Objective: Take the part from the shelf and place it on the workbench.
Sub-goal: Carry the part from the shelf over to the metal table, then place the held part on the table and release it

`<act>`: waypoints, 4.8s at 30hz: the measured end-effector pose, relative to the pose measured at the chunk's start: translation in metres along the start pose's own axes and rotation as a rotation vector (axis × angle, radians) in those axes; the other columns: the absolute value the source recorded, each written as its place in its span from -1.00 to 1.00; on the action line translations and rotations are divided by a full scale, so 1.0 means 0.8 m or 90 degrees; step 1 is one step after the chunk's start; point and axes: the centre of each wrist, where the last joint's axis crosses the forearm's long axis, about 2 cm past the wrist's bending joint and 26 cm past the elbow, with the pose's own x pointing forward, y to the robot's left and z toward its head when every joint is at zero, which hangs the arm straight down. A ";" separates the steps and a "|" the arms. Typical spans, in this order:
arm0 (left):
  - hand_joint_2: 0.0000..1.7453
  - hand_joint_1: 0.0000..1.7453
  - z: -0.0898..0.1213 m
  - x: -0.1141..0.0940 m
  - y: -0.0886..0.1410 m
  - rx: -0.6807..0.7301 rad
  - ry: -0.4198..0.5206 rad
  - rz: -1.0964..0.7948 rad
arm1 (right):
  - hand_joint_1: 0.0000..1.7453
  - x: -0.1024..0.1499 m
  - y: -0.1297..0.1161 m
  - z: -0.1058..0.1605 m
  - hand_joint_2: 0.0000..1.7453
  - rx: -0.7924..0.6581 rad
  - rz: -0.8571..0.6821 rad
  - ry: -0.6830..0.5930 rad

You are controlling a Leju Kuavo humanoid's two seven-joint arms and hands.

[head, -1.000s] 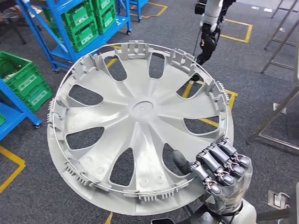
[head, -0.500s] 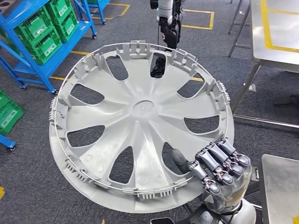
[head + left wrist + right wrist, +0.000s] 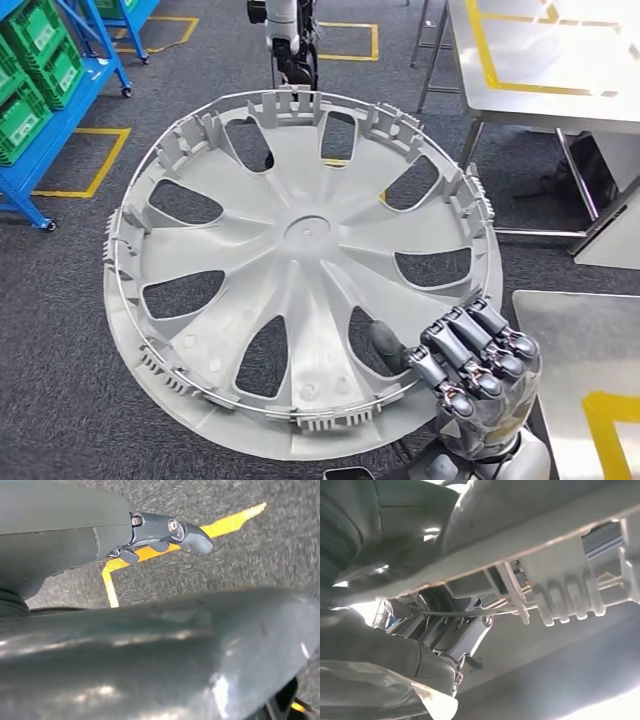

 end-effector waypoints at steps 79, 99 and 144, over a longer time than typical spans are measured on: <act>-1.00 -1.00 0.000 -0.003 0.004 -0.024 0.279 0.130 | 1.00 0.008 0.006 0.008 1.00 0.012 -0.032 0.023; -1.00 -1.00 0.000 0.000 -0.001 -0.058 0.208 0.095 | 1.00 0.009 0.009 0.010 1.00 0.012 -0.043 0.029; -1.00 -1.00 0.001 0.008 -0.020 -0.071 0.182 0.022 | 1.00 0.012 0.012 0.010 1.00 0.019 -0.045 0.022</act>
